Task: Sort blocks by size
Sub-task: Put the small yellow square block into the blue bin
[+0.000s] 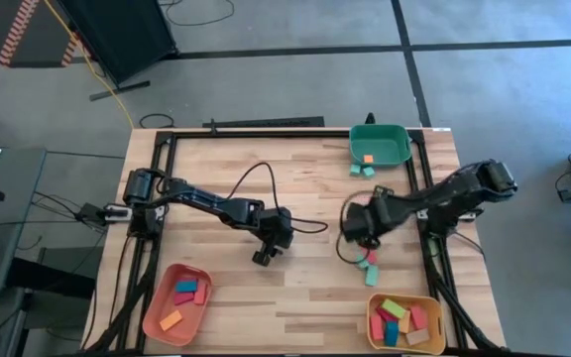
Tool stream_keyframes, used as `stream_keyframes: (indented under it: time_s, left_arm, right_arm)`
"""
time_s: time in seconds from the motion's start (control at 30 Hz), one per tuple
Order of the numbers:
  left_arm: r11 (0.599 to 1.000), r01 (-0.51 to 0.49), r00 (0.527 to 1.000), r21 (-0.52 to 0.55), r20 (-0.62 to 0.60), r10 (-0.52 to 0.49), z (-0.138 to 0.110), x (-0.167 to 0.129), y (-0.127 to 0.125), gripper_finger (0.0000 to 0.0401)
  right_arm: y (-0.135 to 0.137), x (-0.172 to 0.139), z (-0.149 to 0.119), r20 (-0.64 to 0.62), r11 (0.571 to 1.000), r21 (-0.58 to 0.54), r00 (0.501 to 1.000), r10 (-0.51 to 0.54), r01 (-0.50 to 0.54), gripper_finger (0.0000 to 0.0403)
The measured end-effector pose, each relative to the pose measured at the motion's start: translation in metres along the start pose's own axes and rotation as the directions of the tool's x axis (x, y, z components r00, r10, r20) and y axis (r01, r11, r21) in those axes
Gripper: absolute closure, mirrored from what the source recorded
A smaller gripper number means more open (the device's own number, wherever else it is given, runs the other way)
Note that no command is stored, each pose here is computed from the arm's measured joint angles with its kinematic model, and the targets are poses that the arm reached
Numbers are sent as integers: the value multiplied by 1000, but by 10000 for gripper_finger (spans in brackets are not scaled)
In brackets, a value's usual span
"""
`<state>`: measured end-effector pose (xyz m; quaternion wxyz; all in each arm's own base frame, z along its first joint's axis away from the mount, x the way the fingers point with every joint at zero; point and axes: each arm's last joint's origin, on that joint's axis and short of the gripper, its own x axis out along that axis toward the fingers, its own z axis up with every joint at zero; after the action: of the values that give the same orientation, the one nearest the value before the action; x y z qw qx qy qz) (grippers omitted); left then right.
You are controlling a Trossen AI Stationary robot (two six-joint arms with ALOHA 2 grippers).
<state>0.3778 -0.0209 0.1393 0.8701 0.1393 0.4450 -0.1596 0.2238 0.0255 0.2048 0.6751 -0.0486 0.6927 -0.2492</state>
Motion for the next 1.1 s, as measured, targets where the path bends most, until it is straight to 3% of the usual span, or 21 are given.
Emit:
stream_keyframes:
  time_s: [0.17, 0.33, 0.7, 1.1]
  left_arm:
    - [1000, 1, 1000, -4, 1, -1, 0, 0, 0, 204]
    - [1000, 1, 1000, 5, 5, -1, -1, 1, -1, 204]
    - [1000, 29, 999, 5, 30, -29, -16, 6, -6, 204]
    - [1000, 21, 998, 9, 61, -22, -14, 7, -5, 204]
  right_arm:
    - [-18, 9, 9, -42, 985, -163, 998, 45, -52, 154]
    - [-22, 13, 21, 16, 962, -229, 988, 155, -147, 154]
    - [-16, 26, 22, 51, 944, -256, 973, 227, -207, 154]
    - [-9, 53, 11, 56, 950, -244, 975, 216, -196, 154]
